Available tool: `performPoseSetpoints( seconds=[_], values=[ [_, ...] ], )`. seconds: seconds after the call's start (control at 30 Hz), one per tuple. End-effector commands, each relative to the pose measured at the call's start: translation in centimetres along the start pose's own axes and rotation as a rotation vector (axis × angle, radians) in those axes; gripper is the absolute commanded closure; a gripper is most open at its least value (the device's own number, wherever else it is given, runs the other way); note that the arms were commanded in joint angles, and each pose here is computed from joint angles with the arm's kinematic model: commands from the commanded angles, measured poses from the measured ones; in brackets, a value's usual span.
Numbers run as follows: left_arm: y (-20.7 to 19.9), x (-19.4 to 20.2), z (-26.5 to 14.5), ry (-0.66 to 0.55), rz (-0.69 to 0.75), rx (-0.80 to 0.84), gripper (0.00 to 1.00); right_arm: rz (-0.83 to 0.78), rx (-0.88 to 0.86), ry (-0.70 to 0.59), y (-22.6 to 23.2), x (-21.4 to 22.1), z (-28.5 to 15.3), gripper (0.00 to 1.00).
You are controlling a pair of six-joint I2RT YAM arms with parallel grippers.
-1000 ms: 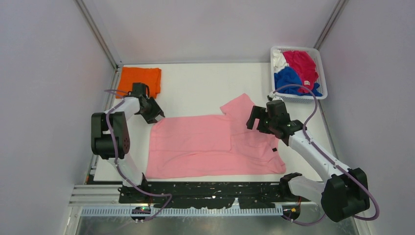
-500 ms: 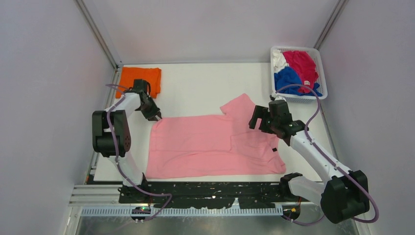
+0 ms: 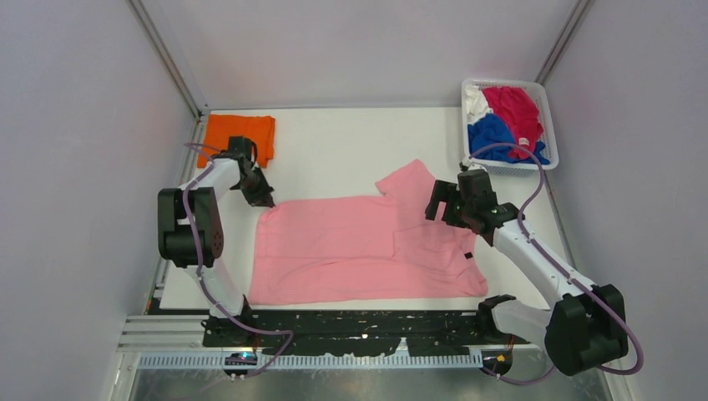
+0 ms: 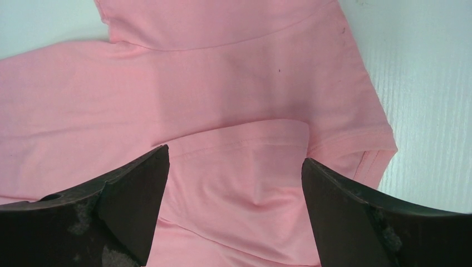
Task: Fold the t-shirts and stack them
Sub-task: Grab the side of the flattened tshirt furthest away from the robot with both arms
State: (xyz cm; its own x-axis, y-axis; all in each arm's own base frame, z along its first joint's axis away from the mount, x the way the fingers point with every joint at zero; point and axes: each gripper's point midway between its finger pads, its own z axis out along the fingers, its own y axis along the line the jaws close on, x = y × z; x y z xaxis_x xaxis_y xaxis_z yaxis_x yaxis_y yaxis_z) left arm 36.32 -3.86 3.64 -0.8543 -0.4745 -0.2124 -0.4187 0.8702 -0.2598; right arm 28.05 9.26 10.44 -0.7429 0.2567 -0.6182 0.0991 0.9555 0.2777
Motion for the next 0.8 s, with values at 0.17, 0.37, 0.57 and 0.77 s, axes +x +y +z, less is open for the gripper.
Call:
performPoseSetpoints(
  seconds=[0.17,0.37,0.57,0.77],
  values=[
    [-2.7,-0.5,-2.6,-0.088,0.093,0.111,1.0,-0.042,0.001,-0.148,2.3,-7.5,1.9,0.02],
    [-2.8,-0.2,-2.8,-0.076,0.098,0.103,1.0,-0.066,0.041,-0.097,4.7,-12.2,8.3,0.01],
    [-2.5,-0.1,-2.6,-0.059,0.1,0.084,1.0,-0.077,0.112,-0.067,5.8,-15.8,14.8,0.05],
    [-2.3,0.0,-2.6,-0.057,0.1,0.074,1.0,-0.097,0.174,-0.005,5.7,-16.4,19.5,0.09]
  ],
)
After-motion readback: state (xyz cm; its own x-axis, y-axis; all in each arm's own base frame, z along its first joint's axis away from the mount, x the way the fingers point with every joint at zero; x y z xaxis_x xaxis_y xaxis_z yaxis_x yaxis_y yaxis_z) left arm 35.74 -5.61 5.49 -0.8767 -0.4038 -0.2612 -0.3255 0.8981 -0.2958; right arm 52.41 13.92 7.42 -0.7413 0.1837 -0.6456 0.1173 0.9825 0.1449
